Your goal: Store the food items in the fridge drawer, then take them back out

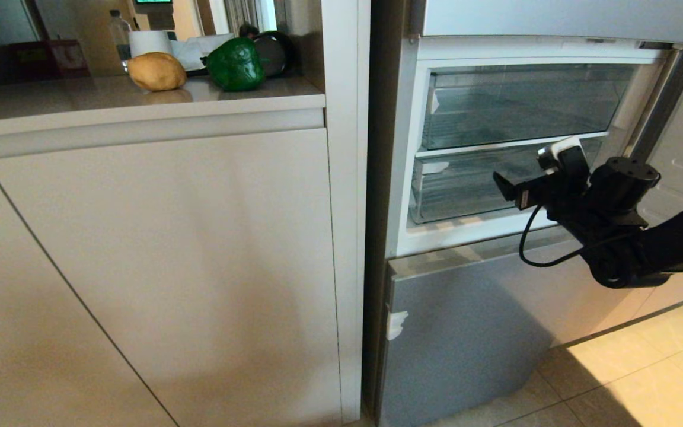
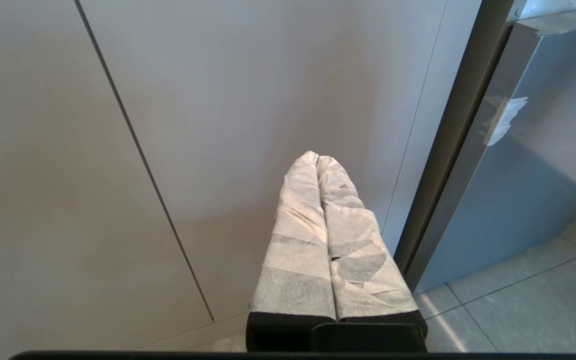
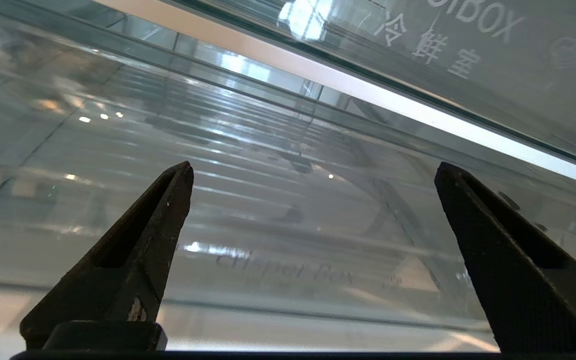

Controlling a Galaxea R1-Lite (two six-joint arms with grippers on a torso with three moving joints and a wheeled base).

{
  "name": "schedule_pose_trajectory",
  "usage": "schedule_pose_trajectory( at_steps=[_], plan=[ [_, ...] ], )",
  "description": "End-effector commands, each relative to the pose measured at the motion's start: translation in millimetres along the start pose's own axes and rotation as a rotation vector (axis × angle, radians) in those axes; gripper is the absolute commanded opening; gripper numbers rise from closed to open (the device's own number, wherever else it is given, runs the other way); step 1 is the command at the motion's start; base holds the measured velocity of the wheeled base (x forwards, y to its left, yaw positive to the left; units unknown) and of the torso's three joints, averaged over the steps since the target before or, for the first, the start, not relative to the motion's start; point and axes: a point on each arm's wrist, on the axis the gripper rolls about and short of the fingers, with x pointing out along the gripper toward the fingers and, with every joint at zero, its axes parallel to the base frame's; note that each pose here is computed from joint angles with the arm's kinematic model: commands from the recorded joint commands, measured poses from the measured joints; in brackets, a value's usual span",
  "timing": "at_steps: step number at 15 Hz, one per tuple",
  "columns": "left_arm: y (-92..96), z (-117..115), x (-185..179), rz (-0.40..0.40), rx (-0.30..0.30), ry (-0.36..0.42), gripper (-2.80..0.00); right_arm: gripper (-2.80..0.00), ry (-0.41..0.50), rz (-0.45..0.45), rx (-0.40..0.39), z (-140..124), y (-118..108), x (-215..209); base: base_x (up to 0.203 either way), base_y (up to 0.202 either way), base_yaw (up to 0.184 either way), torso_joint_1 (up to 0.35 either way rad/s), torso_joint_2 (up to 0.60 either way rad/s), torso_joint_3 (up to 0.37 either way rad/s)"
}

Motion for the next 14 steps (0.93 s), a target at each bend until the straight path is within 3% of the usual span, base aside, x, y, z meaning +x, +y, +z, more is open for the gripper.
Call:
schedule_pose_trajectory(
  at_steps=[1, 14],
  plan=[
    [0.0, 0.0, 0.1, 0.0, 0.001, 0.001, -2.8, 0.0, -0.006, -0.002, -0.004, -6.8, 1.5, 6.5, 0.0, 0.0, 0.0, 0.0, 0.0, 0.0],
    [0.0, 0.0, 0.1, 0.0, -0.001, 0.001, -2.8, 0.0, -0.043, -0.033, -0.003, -5.3, -1.2, 17.3, 0.0, 0.0, 0.0, 0.0, 0.0, 0.0]
  ],
)
